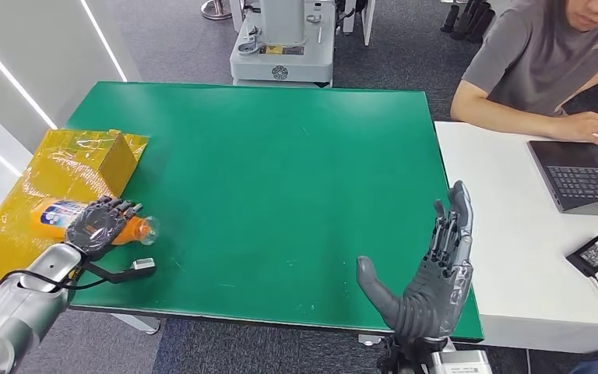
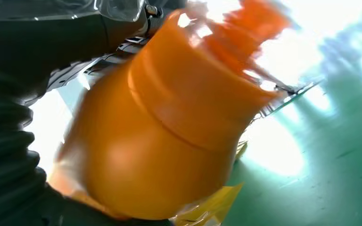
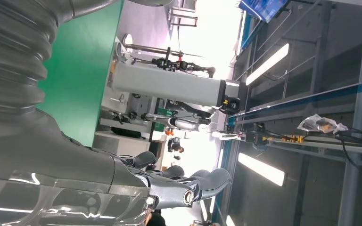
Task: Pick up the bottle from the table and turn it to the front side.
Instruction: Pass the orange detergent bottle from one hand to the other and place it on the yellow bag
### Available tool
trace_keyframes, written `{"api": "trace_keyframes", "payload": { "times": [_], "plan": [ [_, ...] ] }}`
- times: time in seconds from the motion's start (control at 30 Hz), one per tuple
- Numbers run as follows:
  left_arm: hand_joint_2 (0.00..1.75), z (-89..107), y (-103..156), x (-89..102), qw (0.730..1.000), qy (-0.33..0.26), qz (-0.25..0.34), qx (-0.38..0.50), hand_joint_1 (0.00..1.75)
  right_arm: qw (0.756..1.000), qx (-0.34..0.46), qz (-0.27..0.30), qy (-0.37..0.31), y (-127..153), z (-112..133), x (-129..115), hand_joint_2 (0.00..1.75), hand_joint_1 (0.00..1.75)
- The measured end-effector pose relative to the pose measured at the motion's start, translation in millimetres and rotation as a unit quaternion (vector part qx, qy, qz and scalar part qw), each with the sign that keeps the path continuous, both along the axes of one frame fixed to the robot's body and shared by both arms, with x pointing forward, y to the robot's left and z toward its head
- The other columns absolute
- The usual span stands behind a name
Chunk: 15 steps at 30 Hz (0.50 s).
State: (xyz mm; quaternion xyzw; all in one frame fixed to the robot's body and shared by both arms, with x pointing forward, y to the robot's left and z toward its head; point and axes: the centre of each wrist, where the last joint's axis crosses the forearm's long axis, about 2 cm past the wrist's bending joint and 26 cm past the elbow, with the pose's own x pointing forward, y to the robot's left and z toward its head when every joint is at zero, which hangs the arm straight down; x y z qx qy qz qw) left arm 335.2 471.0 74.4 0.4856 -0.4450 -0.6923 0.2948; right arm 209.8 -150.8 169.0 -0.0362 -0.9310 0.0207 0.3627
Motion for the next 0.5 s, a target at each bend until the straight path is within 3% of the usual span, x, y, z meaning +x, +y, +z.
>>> {"api": "trace_keyframes", "payload": {
  "times": [0.5],
  "plan": [
    [1.75, -11.8, -4.4, -10.8, 1.000, -0.010, 0.027, -0.007, 0.00, 1.000, -0.004, 0.008, -0.002, 2.2, 2.2, 7.7, 1.75, 0.00]
  ]
}}
